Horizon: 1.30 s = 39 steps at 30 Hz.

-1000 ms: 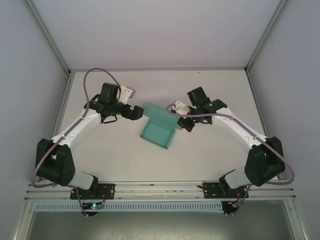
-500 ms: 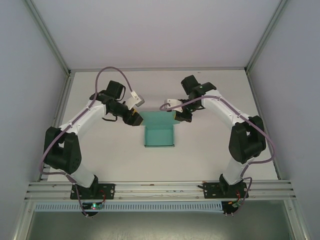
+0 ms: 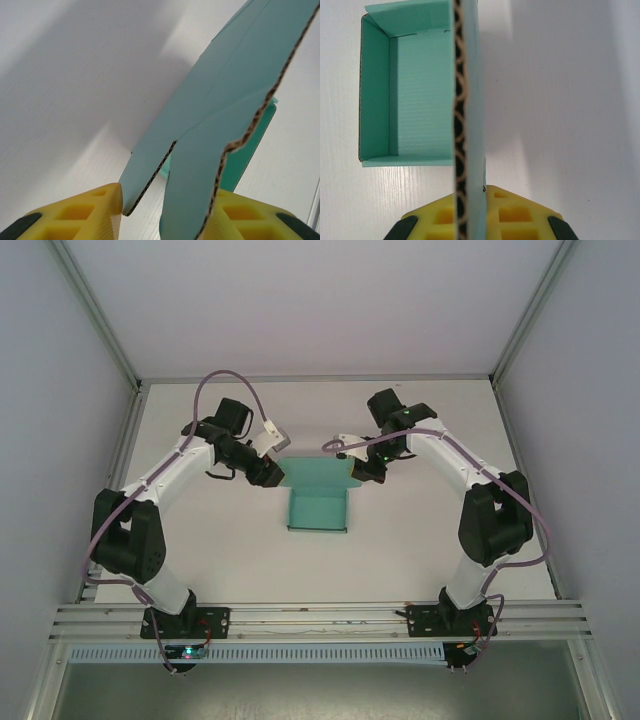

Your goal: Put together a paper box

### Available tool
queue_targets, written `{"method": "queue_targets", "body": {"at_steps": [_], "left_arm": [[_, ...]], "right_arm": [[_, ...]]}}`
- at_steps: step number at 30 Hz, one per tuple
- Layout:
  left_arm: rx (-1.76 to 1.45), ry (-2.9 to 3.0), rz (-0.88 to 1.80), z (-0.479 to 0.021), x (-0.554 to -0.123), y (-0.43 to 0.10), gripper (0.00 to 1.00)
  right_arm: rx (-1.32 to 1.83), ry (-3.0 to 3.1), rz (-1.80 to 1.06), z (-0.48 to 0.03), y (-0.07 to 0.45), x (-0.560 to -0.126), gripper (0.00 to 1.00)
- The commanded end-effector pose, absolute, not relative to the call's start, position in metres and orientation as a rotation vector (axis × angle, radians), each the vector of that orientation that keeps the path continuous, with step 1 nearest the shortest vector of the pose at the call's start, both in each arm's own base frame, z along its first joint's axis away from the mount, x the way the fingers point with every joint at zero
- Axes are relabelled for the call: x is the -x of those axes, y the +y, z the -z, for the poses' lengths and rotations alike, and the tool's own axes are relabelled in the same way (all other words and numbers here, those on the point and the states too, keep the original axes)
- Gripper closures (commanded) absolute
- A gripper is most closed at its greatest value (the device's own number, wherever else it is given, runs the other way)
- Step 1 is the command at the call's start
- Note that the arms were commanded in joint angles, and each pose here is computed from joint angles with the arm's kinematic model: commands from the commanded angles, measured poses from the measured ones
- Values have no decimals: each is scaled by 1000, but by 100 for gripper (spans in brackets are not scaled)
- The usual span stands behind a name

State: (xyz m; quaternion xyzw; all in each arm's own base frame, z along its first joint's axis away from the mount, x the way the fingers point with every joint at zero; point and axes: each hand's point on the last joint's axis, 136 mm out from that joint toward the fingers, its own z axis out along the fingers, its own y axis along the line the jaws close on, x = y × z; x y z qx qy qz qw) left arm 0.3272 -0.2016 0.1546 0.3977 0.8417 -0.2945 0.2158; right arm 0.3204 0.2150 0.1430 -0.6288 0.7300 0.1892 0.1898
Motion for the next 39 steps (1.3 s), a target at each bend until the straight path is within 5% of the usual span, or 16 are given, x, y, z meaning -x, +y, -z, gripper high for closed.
{"method": "queue_targets", "body": {"at_steps": [1,4,6,10,15,20,27,39], "left_arm": [[-1122,2379,813,-148,-325,-205,64],[-1132,2367,811,-149,-327,-211,76],[-1115,2366,784,-149,-331,-212,100],[-962,2392,700,-151,-350,-211,100],[-632,2469,494,-154,-381,-212,100],[-371,2482,636,-159,-391,-238,100],[-55,2468,522,-161,-416,-237,100],[-120,2483,388,-124,-419,-254,98]], "right_arm": [[1737,2025,-601,-152,223,-321,100],[1727,2030,-610,-152,224,-321,100],[1706,2052,-602,-151,223,-324,100],[1464,2183,-539,-157,225,-350,100],[781,2310,-592,-184,238,-397,100],[441,2265,-538,-191,253,-413,100],[275,2224,-581,-194,276,-410,100],[108,2213,-550,-173,284,-412,100]]}}
